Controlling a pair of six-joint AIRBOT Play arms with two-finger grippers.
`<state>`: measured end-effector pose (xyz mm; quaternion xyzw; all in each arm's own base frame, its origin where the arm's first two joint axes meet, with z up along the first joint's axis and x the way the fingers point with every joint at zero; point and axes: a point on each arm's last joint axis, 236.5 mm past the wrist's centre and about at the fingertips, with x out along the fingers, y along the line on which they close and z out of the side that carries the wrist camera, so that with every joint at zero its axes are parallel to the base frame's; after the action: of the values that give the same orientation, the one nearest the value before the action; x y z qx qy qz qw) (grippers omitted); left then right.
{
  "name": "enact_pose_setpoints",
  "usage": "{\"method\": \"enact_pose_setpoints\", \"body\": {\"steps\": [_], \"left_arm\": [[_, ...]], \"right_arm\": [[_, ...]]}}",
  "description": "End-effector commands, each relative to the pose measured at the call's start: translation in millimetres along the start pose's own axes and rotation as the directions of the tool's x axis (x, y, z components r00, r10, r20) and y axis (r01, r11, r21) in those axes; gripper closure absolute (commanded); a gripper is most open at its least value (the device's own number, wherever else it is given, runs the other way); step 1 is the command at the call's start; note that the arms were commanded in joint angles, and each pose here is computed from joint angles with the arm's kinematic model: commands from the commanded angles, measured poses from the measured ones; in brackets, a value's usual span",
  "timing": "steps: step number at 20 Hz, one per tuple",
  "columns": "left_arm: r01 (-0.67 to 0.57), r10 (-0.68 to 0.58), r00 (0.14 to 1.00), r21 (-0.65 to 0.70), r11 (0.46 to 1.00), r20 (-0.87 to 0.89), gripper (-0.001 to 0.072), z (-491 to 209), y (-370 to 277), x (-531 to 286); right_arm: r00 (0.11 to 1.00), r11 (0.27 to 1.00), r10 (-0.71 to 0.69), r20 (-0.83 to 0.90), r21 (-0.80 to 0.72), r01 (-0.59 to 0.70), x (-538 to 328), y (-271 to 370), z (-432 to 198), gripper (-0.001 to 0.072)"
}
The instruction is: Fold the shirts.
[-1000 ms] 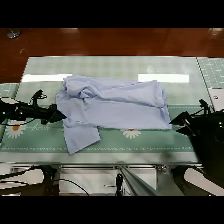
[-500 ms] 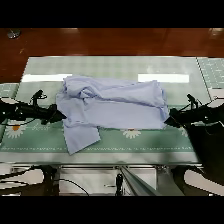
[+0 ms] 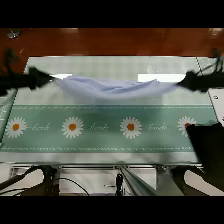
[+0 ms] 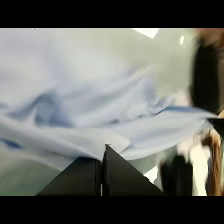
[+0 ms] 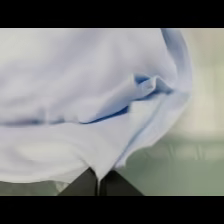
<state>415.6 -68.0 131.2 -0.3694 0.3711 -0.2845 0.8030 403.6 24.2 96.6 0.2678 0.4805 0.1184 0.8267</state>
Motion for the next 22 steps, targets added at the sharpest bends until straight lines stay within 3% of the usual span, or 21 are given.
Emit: {"method": "enact_pose_setpoints", "body": {"steps": [1, 3, 6, 9, 12, 15, 17, 21, 22], "left_arm": [[0.067, -0.211, 0.916, 0.388, 0.919, 0.342, 0.0689, 99.8, -177.1, -87.6], [-0.079, -0.200, 0.872, 0.530, 0.844, 0.448, 0.0689, 107.9, -246.7, -142.0], [-0.377, -0.122, 0.774, 0.607, 0.700, 0.622, 0.0689, 87.1, -314.6, -217.8], [-0.643, -0.030, 0.618, 0.527, 0.555, 0.786, 0.0689, 45.7, -343.8, -280.9], [-0.773, 0.004, 0.490, 0.433, 0.463, 0.871, 0.0689, -1.2, -360.2, -325.0], [-0.793, -0.037, 0.466, 0.436, 0.425, 0.884, 0.0688, -40.1, -373.2, -351.5], [-0.770, -0.007, 0.504, 0.453, 0.449, 0.864, 0.0689, -47.9, -360.9, -352.5], [-0.756, 0.200, 0.587, 0.443, 0.483, 0.784, 0.0689, -34.1, -288.6, -313.8], [-0.741, 0.256, 0.614, 0.433, 0.513, 0.747, 0.0689, -28.3, -264.4, -295.4]], "right_arm": [[0.931, 0.976, 0.056, 0.361, -0.215, 0.025, -132.7, 96.7, 91.4, 0.0694], [0.853, 0.947, 0.099, 0.513, -0.312, 0.077, -209.2, 145.4, 95.6, 0.0694], [0.713, 0.904, 0.176, 0.678, -0.399, 0.156, -304.5, 200.9, 58.6, 0.0694], [0.609, 0.880, 0.193, 0.770, -0.409, 0.239, -365.5, 223.8, 6.0, 0.0694], [0.523, 0.874, 0.127, 0.843, -0.344, 0.342, -407.5, 217.9, -40.7, 0.0694], [0.502, 0.877, 0.026, 0.864, -0.261, 0.404, -422.3, 197.2, -77.8, 0.0694], [0.541, 0.874, -0.036, 0.841, -0.235, 0.425, -414.9, 182.8, -91.8, 0.0694], [0.661, 0.878, -0.120, 0.740, -0.231, 0.418, -382.0, 161.6, -97.3, 0.0694], [0.707, 0.883, -0.136, 0.694, -0.238, 0.404, -366.5, 155.6, -95.9, 0.0694]]}}
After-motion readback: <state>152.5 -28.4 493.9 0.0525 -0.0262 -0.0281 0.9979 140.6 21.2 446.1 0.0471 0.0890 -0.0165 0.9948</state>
